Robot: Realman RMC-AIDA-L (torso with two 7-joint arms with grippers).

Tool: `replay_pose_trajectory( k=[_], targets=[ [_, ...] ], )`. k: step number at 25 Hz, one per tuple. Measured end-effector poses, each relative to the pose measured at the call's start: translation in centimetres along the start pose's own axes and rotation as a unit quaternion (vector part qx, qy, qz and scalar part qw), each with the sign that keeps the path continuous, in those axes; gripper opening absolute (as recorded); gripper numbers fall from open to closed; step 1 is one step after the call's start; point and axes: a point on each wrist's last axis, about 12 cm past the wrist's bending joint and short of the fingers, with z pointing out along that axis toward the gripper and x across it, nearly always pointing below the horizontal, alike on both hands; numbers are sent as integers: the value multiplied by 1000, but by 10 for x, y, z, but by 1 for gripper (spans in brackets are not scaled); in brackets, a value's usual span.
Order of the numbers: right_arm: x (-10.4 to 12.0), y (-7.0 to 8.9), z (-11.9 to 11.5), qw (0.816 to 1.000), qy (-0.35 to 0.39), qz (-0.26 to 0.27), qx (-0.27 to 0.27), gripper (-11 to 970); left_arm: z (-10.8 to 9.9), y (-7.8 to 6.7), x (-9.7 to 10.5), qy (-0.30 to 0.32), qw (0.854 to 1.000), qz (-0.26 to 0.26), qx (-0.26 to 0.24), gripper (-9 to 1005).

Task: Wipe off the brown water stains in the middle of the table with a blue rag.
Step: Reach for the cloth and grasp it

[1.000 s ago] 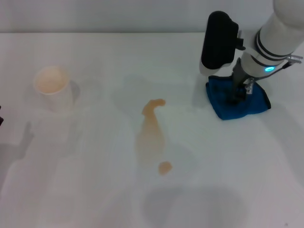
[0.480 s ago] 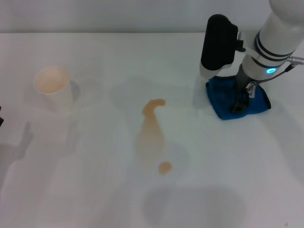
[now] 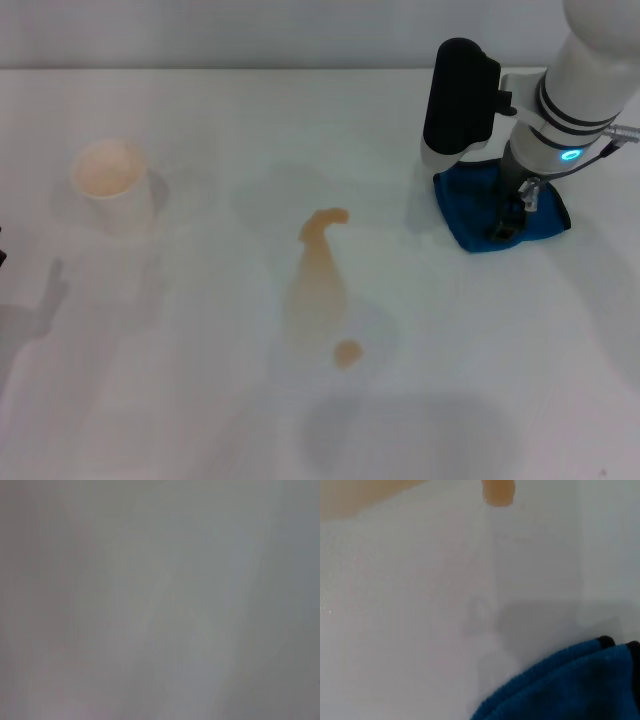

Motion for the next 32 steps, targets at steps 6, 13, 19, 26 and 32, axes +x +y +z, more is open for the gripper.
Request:
replay_pose_trajectory(
  k=[6,13,19,26,32],
  targets=[
    [1,1,1,1000,-1,1,1,618,0,0,0,0,1000,0,0,862],
    [0,1,0,1000,2,-2,-2,607,0,0,0,-2,1000,0,0,862],
    [-1,1,-1,1000,5,-6,0,448,0,0,-1,-2,1000,0,0,861],
    [0,6,-2,1000,19,-16,-20,386,2,0,-1,-4,1000,0,2,861],
    [-4,14,-8,998,9,-25,-57,346,3,0,-1,-4,1000,0,2,861]
  ],
)
